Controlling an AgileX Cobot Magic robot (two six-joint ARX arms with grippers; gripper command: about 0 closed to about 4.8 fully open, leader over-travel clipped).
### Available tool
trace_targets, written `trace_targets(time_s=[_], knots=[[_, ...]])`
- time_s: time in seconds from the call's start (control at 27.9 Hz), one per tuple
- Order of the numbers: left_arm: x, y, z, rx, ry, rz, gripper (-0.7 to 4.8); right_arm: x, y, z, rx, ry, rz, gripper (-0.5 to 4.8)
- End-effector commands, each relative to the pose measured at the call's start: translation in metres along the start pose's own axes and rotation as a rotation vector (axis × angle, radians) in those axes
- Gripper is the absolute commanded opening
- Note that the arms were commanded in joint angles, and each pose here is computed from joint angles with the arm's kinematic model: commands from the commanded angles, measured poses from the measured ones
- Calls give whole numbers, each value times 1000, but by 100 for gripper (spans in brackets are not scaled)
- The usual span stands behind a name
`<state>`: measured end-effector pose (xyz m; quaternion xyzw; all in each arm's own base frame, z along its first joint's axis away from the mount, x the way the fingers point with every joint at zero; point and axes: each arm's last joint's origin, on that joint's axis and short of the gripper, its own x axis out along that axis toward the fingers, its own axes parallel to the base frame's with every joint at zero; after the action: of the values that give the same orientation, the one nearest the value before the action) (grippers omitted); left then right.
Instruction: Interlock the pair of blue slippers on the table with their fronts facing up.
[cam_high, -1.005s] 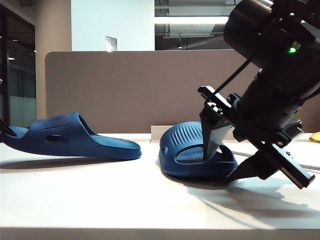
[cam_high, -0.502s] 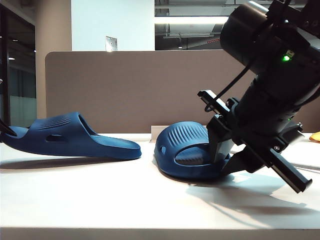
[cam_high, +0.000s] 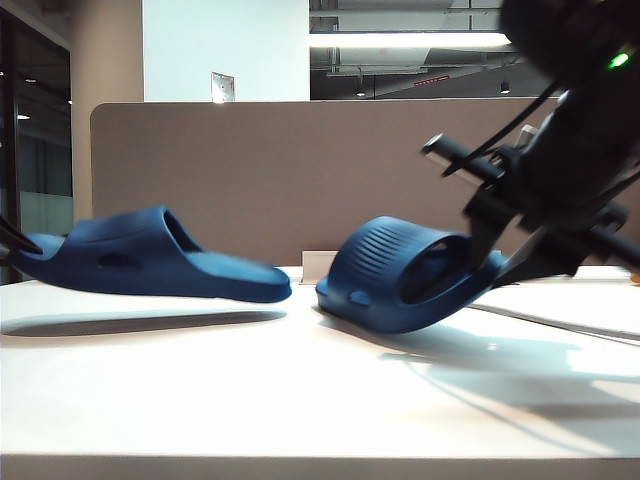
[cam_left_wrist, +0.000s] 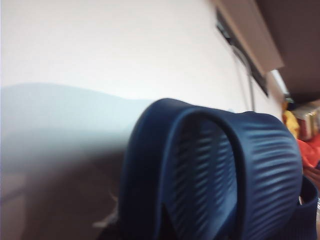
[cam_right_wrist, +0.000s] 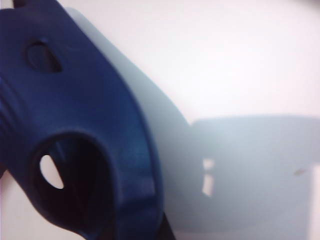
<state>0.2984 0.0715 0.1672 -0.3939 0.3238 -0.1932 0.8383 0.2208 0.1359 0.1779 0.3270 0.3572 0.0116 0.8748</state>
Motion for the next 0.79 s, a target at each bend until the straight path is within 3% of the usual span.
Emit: trace_targets(time_s=[0.04, 0.32, 0.5, 0.79], knots=[[-3, -3, 4, 42, -5, -65, -6, -14, 1, 17, -96, 9, 83, -1], [-3, -6, 3, 121, 45, -172, -6, -59, -12, 49, -191, 124, 341, -1], [-6, -4, 4, 171, 39, -183, -6, -79, -26, 60, -220, 141, 381, -1], [-8, -3, 4, 190, 43, -198, -6, -89, -50, 72, -253, 212, 460, -1]])
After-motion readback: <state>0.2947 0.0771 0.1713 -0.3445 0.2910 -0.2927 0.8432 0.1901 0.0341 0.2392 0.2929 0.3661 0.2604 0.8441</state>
